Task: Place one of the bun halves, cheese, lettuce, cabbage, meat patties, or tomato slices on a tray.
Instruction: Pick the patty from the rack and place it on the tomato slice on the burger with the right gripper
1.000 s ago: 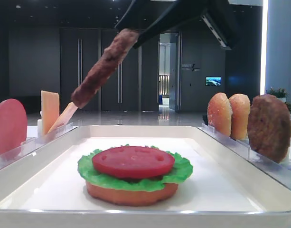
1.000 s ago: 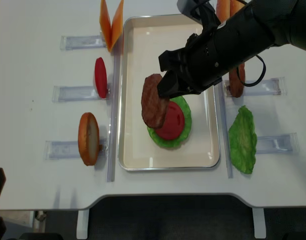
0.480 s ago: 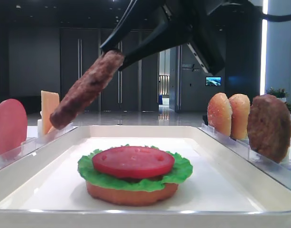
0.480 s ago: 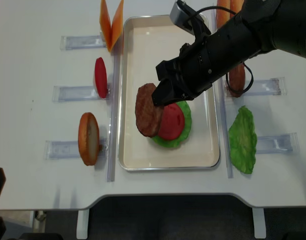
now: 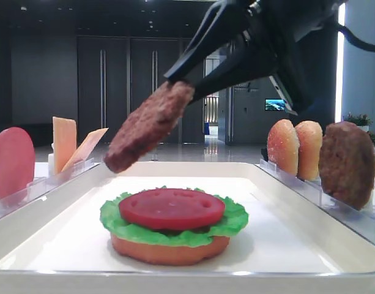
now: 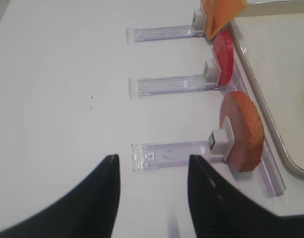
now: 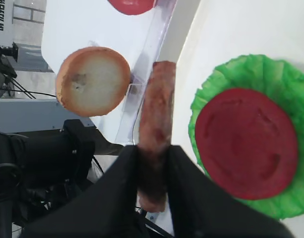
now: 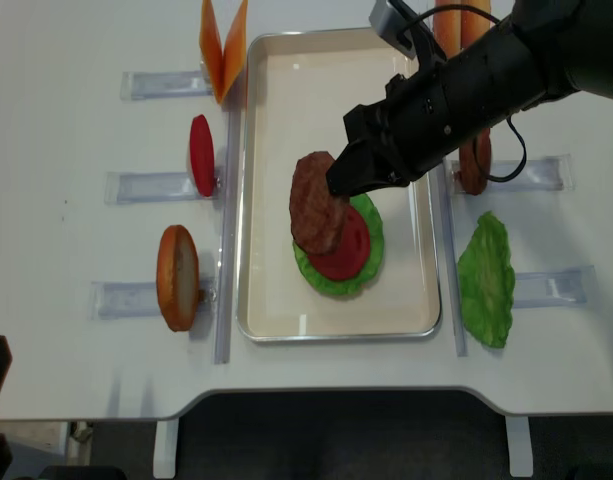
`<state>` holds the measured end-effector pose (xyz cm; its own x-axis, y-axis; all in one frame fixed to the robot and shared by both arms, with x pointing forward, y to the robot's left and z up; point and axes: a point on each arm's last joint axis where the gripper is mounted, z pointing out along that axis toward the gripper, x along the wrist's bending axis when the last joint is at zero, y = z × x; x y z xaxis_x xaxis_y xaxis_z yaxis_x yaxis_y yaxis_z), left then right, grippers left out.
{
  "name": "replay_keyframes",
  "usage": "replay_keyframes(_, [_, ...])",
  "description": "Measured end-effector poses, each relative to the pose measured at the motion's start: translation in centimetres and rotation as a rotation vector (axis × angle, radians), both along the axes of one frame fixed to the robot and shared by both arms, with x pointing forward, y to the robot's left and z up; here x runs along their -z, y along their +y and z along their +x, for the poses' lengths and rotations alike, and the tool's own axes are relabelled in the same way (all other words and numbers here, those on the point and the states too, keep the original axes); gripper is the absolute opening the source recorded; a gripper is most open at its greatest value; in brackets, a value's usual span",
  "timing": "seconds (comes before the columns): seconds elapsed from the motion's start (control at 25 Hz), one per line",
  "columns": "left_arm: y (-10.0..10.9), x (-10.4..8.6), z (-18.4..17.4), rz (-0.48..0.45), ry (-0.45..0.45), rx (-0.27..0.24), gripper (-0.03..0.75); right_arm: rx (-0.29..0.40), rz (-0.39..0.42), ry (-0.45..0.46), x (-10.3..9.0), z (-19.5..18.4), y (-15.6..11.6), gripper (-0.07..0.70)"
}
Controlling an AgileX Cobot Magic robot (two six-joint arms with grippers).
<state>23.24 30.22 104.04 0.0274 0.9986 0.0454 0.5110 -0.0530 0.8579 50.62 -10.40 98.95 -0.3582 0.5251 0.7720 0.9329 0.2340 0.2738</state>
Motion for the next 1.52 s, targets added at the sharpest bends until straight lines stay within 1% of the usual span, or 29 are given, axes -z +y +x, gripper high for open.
replay_keyframes(0.16, [0.0,0.0,0.0,0.0,0.0,0.0,0.345,0.003,0.026,0.018,0.7,-0.1,-1.0,0.136])
replay_keyframes(0.28, [0.0,0.0,0.0,0.0,0.0,0.0,0.345,0.012,0.044,0.013,0.6,0.0,-1.0,0.136])
replay_keyframes(0.4, [0.0,0.0,0.0,0.0,0.0,0.0,0.345,0.002,0.051,0.019,1.0,0.1,-0.9,0.136])
replay_keyframes(0.52, [0.0,0.0,0.0,0.0,0.0,0.0,0.345,0.001,0.06,0.051,1.8,0.3,-0.7,0.136])
replay_keyframes(0.72, [0.0,0.0,0.0,0.002,0.0,-0.001,0.345,-0.012,0.066,0.058,2.6,0.5,-0.6,0.136])
replay_keyframes(0.92, [0.0,0.0,0.0,0.002,0.0,-0.001,0.345,-0.025,0.058,0.092,3.9,0.6,-0.5,0.136])
replay_keyframes(1.24, [0.0,0.0,0.0,0.002,0.0,-0.001,0.345,-0.043,0.058,0.075,4.0,0.6,-0.5,0.136])
replay_keyframes(1.52, [0.0,0.0,0.0,0.002,0.0,-0.001,0.345,-0.04,0.055,0.073,4.1,0.7,-0.6,0.136])
